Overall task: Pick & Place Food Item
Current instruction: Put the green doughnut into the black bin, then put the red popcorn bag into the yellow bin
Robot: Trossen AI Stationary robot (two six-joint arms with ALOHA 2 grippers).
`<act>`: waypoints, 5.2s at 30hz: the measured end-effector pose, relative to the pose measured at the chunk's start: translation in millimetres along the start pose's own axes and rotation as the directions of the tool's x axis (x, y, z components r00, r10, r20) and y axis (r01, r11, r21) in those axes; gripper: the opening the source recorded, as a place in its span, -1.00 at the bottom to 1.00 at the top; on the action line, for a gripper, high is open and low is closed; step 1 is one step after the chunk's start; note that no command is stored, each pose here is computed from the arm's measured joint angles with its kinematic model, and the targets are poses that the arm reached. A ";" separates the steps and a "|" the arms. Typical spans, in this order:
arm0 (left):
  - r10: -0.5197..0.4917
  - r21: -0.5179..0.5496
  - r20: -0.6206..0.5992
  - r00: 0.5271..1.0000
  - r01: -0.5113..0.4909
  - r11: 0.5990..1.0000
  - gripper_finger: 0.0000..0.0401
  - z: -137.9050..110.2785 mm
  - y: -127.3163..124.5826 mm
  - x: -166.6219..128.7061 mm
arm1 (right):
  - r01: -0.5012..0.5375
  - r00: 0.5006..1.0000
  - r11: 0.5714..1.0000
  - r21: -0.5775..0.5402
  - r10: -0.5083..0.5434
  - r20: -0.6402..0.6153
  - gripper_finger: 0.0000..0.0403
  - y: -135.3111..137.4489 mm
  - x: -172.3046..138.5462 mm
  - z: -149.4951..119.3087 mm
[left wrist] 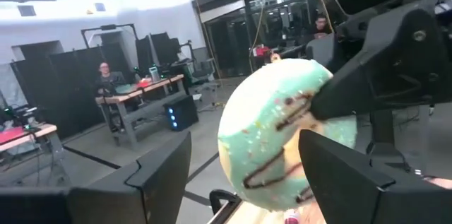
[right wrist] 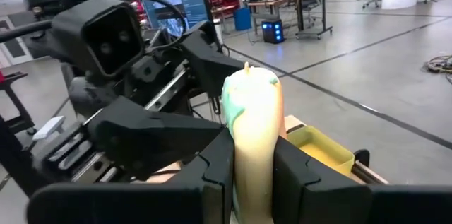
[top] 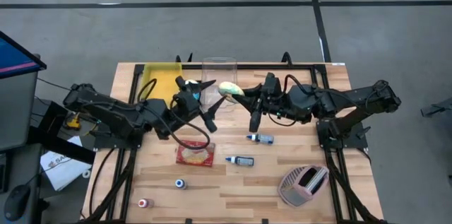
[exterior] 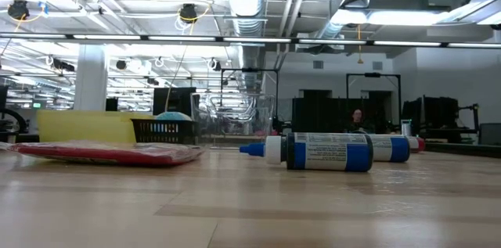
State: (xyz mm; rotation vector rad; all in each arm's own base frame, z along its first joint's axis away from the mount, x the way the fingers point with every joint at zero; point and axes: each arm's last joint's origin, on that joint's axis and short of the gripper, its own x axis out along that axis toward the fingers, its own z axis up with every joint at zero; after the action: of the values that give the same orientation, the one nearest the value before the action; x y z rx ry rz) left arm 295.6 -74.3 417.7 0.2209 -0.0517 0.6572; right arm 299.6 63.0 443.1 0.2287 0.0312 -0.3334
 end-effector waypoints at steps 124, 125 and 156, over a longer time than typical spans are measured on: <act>0.155 0.302 -0.665 0.730 0.073 0.951 -0.49 -265.9 127.4 -27.5 | 0.174 0.962 0.958 0.226 -0.116 -0.247 -0.24 17.5 -35.0 -37.5; 0.148 0.299 -0.672 0.725 0.084 0.950 -0.49 -268.3 126.2 -26.5 | 0.175 0.962 0.958 0.226 -0.118 -0.246 -0.24 17.4 -35.1 -37.4; 0.169 0.290 -0.677 0.716 0.049 0.956 0.06 -267.8 125.1 -22.8 | 0.185 0.960 0.958 0.220 -0.129 -0.247 -0.24 16.7 -35.5 -38.0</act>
State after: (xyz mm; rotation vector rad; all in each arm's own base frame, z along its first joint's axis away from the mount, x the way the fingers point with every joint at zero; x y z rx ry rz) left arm 195.2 67.1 177.2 0.2404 0.7877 0.7807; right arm 271.8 98.4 412.2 0.5079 0.2410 -0.4698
